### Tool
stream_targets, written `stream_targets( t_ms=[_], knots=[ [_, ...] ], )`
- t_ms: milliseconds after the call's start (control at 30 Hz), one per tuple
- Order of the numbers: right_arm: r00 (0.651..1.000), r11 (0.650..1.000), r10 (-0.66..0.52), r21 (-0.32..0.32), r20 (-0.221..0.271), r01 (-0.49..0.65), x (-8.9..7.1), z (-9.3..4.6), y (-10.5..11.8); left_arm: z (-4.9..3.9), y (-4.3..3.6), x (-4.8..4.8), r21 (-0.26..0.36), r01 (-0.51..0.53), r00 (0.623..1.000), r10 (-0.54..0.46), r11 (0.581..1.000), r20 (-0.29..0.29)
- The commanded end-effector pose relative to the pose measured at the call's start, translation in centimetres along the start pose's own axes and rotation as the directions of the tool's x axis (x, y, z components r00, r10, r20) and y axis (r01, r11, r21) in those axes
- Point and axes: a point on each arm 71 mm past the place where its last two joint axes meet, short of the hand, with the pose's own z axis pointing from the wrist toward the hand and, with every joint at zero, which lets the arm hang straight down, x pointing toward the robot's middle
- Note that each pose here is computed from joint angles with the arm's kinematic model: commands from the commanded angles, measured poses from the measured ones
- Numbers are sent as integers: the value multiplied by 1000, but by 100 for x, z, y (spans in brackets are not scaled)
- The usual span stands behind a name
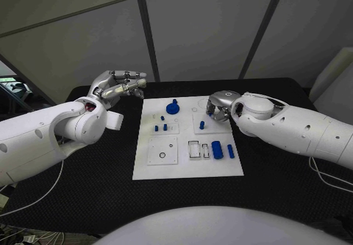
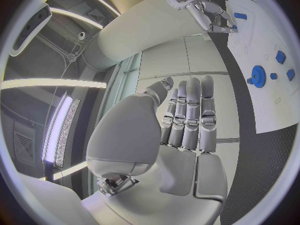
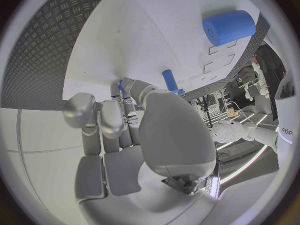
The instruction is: Assemble the parts on the task board
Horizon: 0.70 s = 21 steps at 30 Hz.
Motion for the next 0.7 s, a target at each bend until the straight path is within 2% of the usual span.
stream_targets(
  t_ms=[33,333,700],
  knots=[
    [1000,1000,1,2,12,-1,29,-7,-1,6,-13,11,8,8,1000,-8,1000,-10],
    [995,1000,3,-6,97,-2,-35,-16,20,9,-10,9,7,8,1000,-8,1000,-11],
    [985,1000,8,-19,174,-4,-102,-56,31,15,-5,-3,6,8,1000,-7,1000,-9]
  ],
)
